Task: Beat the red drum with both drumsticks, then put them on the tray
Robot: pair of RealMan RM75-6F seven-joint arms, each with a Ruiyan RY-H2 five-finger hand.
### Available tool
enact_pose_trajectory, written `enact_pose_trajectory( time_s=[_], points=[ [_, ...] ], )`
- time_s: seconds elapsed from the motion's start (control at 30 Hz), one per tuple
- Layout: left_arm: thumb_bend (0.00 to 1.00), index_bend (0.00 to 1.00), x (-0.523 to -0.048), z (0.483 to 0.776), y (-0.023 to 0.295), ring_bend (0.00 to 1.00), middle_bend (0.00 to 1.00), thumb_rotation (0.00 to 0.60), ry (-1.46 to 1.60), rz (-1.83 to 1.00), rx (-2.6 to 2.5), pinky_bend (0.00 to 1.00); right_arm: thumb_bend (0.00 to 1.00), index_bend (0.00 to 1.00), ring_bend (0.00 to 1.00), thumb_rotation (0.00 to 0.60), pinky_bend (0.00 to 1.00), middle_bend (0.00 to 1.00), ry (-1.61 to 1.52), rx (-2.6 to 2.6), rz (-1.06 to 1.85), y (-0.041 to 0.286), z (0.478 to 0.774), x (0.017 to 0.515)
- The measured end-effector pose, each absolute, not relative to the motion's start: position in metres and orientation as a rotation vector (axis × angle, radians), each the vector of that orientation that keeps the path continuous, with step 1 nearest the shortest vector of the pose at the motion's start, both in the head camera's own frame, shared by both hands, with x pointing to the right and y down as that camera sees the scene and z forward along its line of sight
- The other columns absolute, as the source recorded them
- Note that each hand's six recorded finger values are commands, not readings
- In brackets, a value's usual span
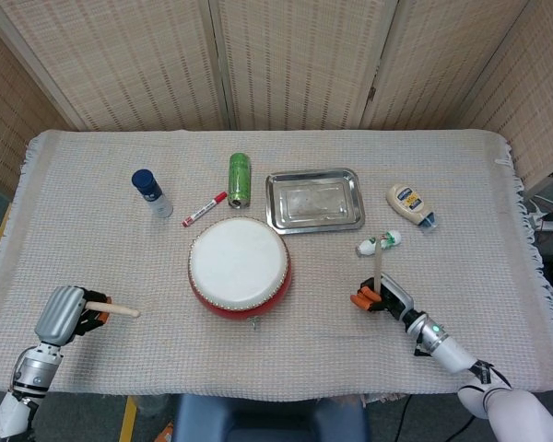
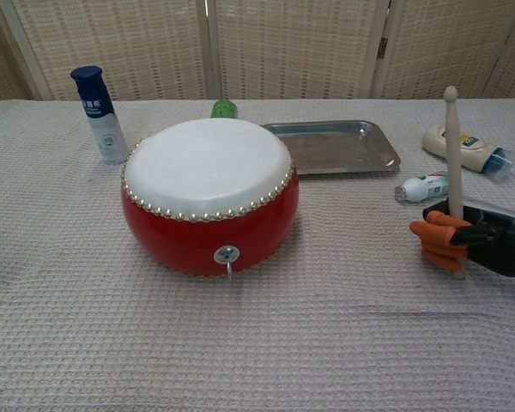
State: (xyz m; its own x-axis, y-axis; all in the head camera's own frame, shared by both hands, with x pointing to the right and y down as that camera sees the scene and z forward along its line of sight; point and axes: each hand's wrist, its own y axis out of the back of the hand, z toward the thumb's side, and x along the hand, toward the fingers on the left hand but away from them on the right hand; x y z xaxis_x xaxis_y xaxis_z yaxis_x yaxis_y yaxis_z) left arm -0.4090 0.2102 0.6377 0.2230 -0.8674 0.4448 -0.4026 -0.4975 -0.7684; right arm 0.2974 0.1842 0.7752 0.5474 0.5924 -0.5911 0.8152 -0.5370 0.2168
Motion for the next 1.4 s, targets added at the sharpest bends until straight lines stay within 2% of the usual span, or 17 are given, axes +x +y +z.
enact_pose_trajectory(
  time_s=[0.1, 0.3, 0.5, 0.7, 0.93, 1.07, 1.23, 1.4],
  points=[
    [0.62, 1.0, -0.411, 0.639, 0.211, 1.0, 1.0, 0.6, 1.167, -1.23, -2.0, 1.0, 0.75, 1.0, 1.0, 0.6, 1.0, 1.0, 1.147, 2.359, -0.643, 0.182, 0.774, 0.292],
    [0.62, 1.0, -0.413, 0.641, 0.211, 1.0, 1.0, 0.6, 1.158, -1.243, -2.002, 1.0, 0.82, 1.0, 1.0, 0.6, 1.0, 1.0, 1.127, 2.467, -0.715, 0.178, 0.768, 0.289],
    [0.62, 1.0, -0.411, 0.641, 0.207, 1.0, 1.0, 0.6, 1.084, -1.25, -1.995, 1.0, 0.82, 1.0, 1.0, 0.6, 1.0, 1.0, 1.04, 2.643, -0.918, 0.171, 0.761, 0.29],
    [0.62, 1.0, -0.4, 0.634, 0.19, 1.0, 1.0, 0.6, 0.977, -1.207, -1.962, 1.0, 0.82, 1.0, 1.0, 0.6, 1.0, 1.0, 0.9, 2.842, -1.171, 0.154, 0.734, 0.287],
    [0.62, 1.0, -0.38, 0.634, 0.159, 1.0, 1.0, 0.6, 0.846, -1.178, -1.888, 1.0, 0.82, 1.0, 1.0, 0.6, 1.0, 1.0, 0.753, 3.017, -1.45, 0.11, 0.682, 0.261],
    [0.62, 1.0, -0.367, 0.641, 0.138, 1.0, 1.0, 0.6, 0.783, -1.211, -1.845, 1.0, 0.82, 1.0, 1.0, 0.6, 1.0, 1.0, 0.69, 3.072, -1.605, 0.076, 0.664, 0.242],
    [0.62, 1.0, -0.36, 0.644, 0.116, 1.0, 1.0, 0.6, 0.756, -1.268, -1.758, 1.0, 0.82, 1.0, 1.0, 0.6, 1.0, 1.0, 0.592, 3.154, -1.736, 0.05, 0.656, 0.21],
    [0.62, 1.0, -0.354, 0.639, 0.096, 1.0, 1.0, 0.6, 0.783, -1.314, -1.684, 1.0, 0.82, 1.0, 1.0, 0.6, 1.0, 1.0, 0.425, 3.191, -1.872, 0.04, 0.667, 0.181]
  ],
)
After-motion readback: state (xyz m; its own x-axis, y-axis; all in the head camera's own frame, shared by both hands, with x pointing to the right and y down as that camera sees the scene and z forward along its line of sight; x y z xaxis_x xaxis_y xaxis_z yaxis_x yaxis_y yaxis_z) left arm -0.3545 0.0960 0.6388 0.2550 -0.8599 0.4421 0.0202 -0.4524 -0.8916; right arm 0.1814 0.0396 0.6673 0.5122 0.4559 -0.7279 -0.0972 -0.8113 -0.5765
